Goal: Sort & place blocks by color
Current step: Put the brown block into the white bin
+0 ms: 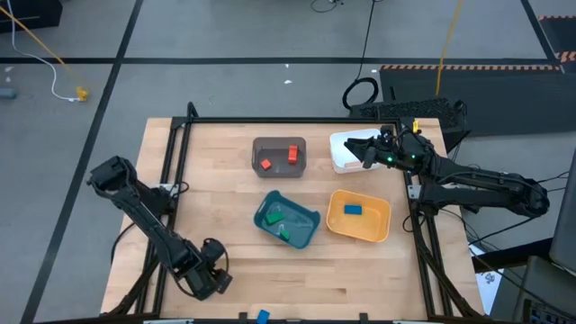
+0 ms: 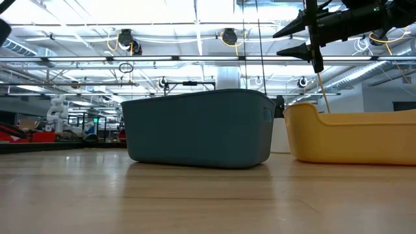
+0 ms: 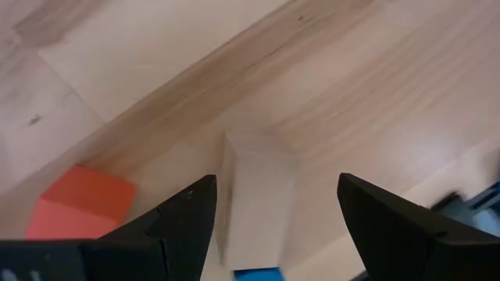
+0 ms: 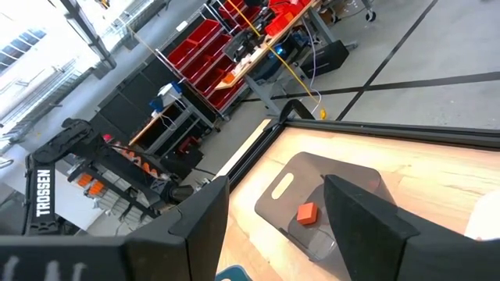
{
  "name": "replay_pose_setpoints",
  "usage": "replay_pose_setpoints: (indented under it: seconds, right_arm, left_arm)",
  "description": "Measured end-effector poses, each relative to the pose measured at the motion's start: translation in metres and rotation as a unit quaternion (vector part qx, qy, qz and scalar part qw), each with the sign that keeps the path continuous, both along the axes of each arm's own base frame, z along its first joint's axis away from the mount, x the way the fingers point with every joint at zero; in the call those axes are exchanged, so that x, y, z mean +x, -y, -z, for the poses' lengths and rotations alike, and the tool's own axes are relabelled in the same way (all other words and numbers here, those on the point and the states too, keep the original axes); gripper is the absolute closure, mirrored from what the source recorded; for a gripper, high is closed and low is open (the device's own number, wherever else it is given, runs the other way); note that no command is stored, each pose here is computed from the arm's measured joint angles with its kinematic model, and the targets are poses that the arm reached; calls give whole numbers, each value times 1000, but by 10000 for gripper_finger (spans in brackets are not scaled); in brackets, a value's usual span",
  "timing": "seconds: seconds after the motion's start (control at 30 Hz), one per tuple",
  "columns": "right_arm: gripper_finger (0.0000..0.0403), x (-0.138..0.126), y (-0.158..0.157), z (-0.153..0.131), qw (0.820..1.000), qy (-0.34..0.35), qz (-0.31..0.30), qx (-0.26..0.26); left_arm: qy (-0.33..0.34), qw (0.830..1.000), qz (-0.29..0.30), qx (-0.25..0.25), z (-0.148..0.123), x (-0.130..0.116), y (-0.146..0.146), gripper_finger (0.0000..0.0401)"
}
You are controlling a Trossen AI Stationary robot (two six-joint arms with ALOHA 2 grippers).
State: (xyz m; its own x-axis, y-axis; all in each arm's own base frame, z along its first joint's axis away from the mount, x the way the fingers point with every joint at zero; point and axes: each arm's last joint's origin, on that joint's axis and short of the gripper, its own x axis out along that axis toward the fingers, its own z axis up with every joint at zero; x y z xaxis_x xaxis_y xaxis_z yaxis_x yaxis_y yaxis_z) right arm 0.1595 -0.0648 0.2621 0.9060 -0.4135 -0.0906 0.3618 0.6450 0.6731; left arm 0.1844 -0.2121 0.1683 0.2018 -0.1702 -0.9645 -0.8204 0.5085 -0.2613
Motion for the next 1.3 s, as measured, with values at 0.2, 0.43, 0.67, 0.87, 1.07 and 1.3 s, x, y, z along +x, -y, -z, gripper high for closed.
replay_pose_setpoints:
  seconds: [0.2, 0.43, 0.67, 0.87, 1.07, 1.3]
  right_arm:
    - [200, 0, 0, 0, 1000, 0, 0, 0]
    - [200, 0, 0, 0, 1000, 0, 0, 0]
    - [200, 0, 0, 0, 1000, 0, 0, 0]
    - [200, 0, 0, 0, 1000, 0, 0, 0]
    - [200, 0, 0, 0, 1000, 0, 0, 0]
    - [200, 0, 0, 0, 1000, 0, 0, 0]
  left_arm:
    - [-22, 999, 44, -2, 10, 0, 5, 135]
    - [-31, 997, 74, -10, 20, 2, 11, 135]
    - [-27, 996, 84, 11, 21, 5, 6, 201]
    - [-21, 995, 96, 12, 20, 8, 4, 268]
    - [7, 994, 102, 40, 19, 22, -9, 268]
    - [71, 984, 113, 120, 11, 45, -39, 268]
